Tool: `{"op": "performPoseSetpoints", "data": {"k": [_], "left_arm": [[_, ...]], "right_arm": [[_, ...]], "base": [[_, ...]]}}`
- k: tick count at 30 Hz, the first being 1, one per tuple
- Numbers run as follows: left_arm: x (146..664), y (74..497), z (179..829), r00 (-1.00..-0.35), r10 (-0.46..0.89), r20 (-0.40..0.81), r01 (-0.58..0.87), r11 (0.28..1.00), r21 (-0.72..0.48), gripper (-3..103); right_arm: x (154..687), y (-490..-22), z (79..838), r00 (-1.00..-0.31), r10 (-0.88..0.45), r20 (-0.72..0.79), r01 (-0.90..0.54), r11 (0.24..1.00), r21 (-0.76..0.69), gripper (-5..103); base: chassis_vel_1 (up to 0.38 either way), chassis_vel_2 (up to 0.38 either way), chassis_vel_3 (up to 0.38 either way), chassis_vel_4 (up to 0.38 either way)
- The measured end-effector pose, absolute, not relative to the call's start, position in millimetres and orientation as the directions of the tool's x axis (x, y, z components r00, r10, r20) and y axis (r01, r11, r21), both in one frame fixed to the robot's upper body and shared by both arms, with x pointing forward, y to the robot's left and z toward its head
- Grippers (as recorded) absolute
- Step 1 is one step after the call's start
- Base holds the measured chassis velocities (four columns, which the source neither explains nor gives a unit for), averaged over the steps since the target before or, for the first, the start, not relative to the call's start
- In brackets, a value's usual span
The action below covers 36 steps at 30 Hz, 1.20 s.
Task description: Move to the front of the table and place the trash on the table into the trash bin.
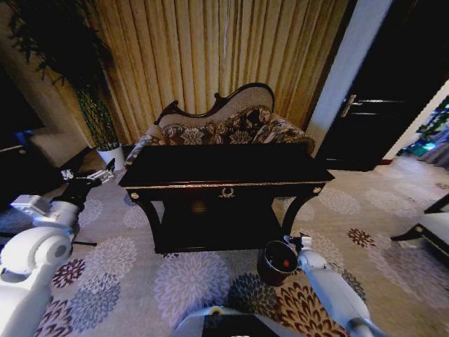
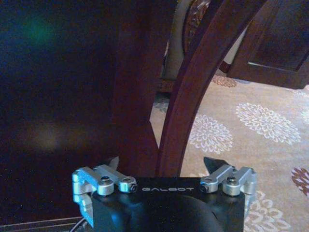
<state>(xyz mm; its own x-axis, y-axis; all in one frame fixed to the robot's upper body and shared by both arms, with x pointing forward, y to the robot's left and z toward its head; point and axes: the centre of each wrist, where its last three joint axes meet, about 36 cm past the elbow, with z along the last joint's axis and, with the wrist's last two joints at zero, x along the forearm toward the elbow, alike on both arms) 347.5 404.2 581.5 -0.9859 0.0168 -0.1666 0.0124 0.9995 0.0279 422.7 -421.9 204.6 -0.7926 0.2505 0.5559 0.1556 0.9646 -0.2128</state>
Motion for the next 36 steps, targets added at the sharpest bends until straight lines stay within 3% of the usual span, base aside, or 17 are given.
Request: {"op": "performPoseSetpoints", "data": {"k": [30, 36], "left_arm": [[350.5, 409.0, 574.0, -0.986, 0.007, -0.164, 0.004, 1.000, 0.019, 100], [349.2, 407.7, 574.1, -0.985, 0.008, -0.175, 0.005, 1.000, 0.017, 100]], "right_arm": [[422.2, -417.4, 208.1, -0.799, 0.249, 0.548, 0.171, 0.967, -0.189, 100], [424.0, -410.5, 243.6, -0.848, 0.218, 0.483, 0.207, 0.975, -0.077, 100]], "base": [[0.000, 0.000, 0.000, 0.000], [0.000, 0.000, 0.000, 0.000]]}}
